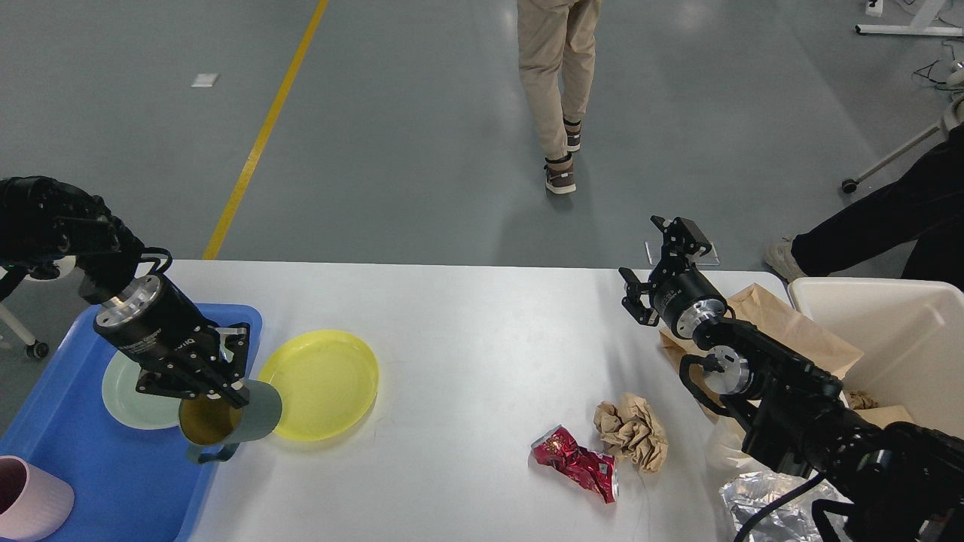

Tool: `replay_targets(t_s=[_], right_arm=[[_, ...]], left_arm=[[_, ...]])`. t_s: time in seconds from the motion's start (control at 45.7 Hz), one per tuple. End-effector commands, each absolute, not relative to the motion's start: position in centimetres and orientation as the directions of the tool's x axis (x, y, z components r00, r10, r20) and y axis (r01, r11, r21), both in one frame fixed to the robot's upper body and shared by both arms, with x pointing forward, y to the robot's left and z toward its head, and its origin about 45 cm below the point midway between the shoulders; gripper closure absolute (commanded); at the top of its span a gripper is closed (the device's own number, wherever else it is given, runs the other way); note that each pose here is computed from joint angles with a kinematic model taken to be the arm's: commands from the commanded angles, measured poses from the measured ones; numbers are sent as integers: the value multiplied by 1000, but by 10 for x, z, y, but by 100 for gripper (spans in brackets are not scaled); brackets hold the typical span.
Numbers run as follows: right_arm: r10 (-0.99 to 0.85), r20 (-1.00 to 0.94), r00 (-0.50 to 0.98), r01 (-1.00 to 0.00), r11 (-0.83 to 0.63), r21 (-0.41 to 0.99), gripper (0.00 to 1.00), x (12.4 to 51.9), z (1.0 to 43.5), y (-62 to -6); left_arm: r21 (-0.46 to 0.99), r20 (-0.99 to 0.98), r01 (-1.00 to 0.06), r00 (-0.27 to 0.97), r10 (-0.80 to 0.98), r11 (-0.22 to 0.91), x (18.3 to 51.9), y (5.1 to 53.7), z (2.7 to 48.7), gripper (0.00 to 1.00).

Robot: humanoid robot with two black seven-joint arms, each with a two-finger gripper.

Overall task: Tidy desktop
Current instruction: 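Lift the olive cup with the left gripper and set it in the tray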

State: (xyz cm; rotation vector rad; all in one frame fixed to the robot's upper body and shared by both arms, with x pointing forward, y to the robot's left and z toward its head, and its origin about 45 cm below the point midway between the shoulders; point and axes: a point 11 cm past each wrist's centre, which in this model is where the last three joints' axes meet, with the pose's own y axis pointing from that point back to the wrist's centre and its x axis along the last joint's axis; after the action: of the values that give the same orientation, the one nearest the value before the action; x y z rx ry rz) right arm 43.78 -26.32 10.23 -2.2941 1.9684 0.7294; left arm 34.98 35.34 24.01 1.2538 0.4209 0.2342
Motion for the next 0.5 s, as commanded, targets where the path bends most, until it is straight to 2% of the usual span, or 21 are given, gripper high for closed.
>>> replay_targets(t_s=[0.0,0.481], right_arm=[[-926,-367,87,-941,-197,274,0,437,102,-263],[-926,-367,88,-942,-198,273,0,438,102,-263]], left_arm=[[954,-170,36,883,437,299,346,371,243,100],[969,-176,53,830,529,239,321,421,234,100]])
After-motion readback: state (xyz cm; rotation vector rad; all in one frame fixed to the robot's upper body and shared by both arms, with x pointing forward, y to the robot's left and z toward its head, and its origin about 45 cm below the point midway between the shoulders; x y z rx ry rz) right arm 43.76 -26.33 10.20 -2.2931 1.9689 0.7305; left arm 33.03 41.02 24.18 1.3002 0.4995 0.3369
